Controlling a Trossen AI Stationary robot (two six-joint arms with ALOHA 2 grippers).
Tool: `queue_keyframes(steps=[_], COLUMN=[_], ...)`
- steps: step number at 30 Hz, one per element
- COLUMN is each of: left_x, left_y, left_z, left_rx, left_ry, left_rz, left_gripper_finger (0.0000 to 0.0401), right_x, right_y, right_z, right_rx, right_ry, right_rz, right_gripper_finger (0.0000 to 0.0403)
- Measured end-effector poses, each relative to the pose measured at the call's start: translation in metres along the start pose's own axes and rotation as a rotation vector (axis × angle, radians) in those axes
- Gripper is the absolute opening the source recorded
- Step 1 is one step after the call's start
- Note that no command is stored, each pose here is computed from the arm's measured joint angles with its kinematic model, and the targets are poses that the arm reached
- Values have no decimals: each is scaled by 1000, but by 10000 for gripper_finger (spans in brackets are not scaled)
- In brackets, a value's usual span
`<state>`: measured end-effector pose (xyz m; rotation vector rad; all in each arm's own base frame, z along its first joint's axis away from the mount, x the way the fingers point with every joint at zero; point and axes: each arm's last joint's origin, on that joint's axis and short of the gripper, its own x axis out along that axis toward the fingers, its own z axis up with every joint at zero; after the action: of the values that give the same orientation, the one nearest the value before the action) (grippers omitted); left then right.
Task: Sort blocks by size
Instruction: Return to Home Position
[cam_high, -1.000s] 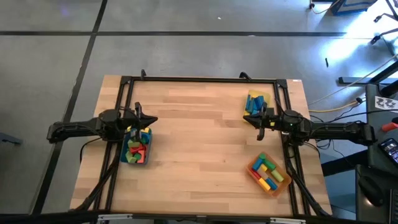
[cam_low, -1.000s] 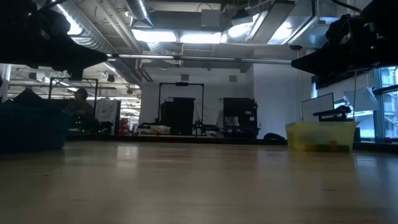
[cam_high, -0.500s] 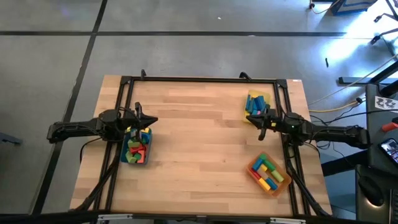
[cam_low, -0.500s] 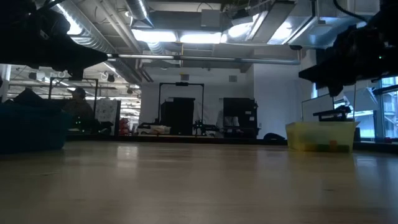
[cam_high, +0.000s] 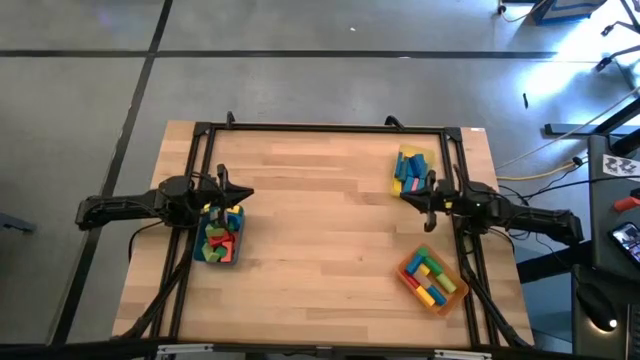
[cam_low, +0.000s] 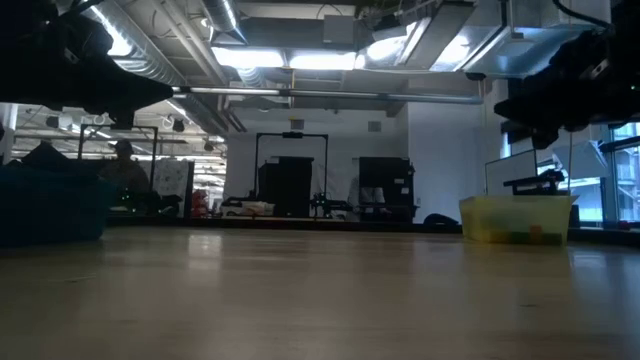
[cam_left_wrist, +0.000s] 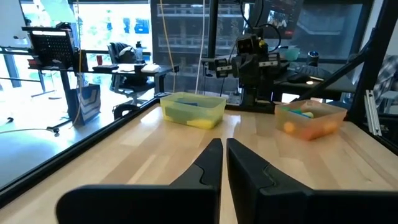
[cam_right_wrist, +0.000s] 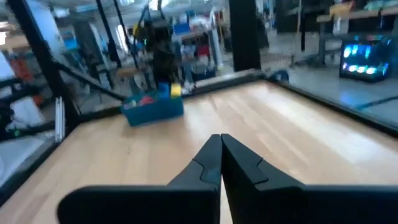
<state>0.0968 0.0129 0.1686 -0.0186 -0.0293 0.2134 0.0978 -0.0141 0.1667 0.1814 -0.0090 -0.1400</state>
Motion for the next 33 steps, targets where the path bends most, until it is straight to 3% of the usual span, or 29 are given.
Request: queue_keyframes(steps=[33], left_x=[0], left_y=[0], left_z=[0], left_rx=[0], left_ry=[0], left_rz=[0], left_gripper_finger=[11], right_x=[1], right_y=[0], right_z=[-2], right_rx=[-3], right_ry=[18], right_rz=[1], right_gripper_finger=[12])
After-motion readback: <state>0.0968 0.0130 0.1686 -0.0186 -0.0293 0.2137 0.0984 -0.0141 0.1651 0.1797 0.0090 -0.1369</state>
